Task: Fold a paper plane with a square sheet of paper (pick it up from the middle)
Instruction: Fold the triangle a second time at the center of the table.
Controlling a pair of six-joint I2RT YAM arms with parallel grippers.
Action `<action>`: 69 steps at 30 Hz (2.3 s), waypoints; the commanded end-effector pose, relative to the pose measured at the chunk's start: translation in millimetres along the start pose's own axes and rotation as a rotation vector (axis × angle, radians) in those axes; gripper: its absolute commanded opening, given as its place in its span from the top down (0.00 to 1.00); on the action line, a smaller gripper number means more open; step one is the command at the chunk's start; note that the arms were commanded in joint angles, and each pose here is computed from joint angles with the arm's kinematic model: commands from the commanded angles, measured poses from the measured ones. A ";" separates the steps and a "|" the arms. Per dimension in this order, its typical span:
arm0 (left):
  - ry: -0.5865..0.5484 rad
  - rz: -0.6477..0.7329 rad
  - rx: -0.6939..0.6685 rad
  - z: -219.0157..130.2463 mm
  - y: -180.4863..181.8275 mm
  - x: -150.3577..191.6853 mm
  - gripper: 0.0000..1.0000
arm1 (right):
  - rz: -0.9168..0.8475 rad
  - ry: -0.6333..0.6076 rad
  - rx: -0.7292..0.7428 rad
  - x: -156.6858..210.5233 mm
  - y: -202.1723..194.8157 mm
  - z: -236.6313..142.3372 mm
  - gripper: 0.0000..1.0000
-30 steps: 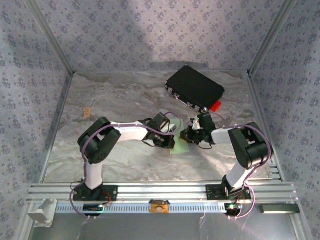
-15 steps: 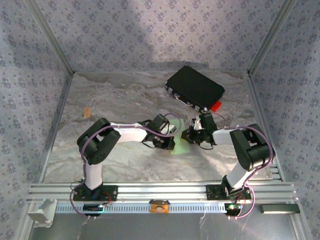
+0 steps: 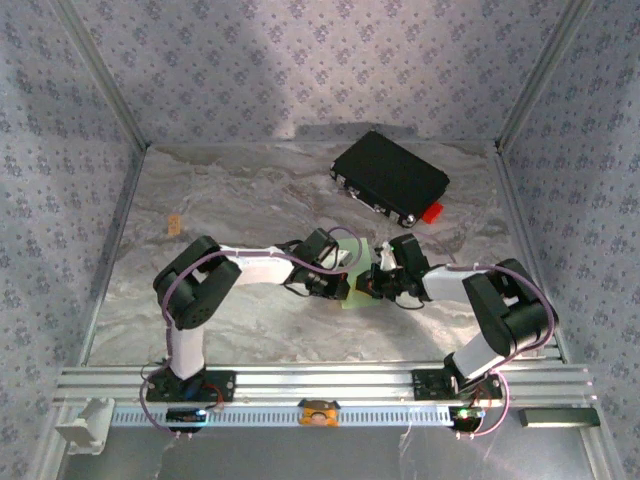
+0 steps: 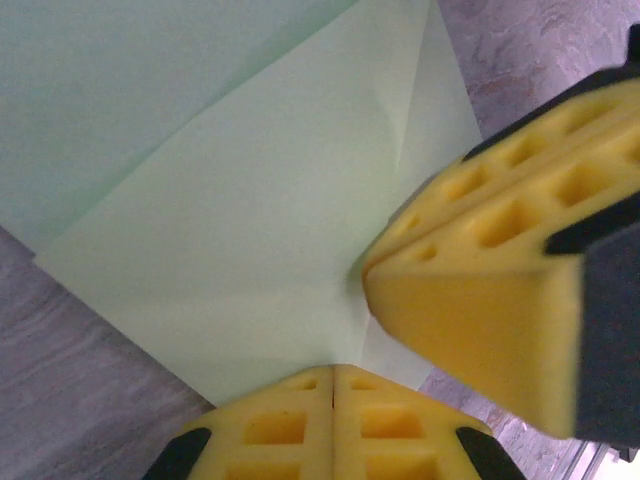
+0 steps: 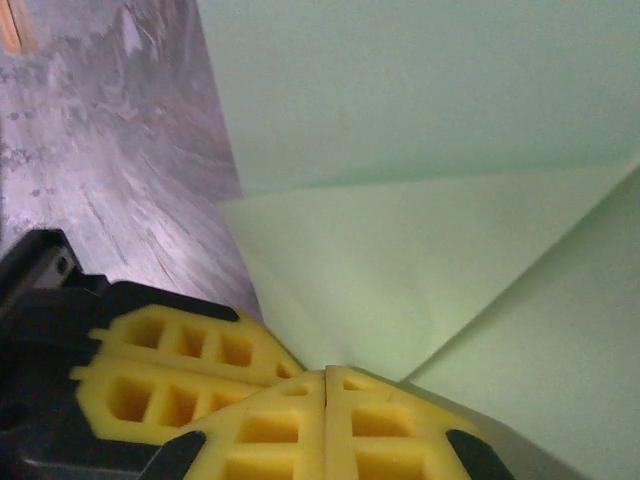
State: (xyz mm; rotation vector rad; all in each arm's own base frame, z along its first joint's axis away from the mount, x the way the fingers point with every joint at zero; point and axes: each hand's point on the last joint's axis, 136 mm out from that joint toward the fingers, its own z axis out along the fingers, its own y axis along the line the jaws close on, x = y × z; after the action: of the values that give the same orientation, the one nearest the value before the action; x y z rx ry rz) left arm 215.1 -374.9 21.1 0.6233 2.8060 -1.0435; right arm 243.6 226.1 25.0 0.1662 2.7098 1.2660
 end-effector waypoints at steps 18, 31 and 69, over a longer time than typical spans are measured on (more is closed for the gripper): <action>0.027 -0.030 -0.045 -2.3 13.9 11.7 0.99 | 0.041 0.058 0.013 13.9 -8.8 10.0 1.00; 0.037 -0.032 -0.054 -1.0 17.1 13.5 0.99 | 0.029 -0.028 -0.014 -15.4 3.8 -7.0 1.00; 0.028 -0.044 -0.082 -5.1 21.2 13.5 1.00 | 0.019 -0.172 -0.010 -65.9 -6.4 -35.7 1.00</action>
State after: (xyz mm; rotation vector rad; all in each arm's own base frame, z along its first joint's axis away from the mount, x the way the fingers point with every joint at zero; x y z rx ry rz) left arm 217.0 -372.8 20.7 0.6147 2.8065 -1.0359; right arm 312.1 178.8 45.4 0.3311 2.5490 1.2132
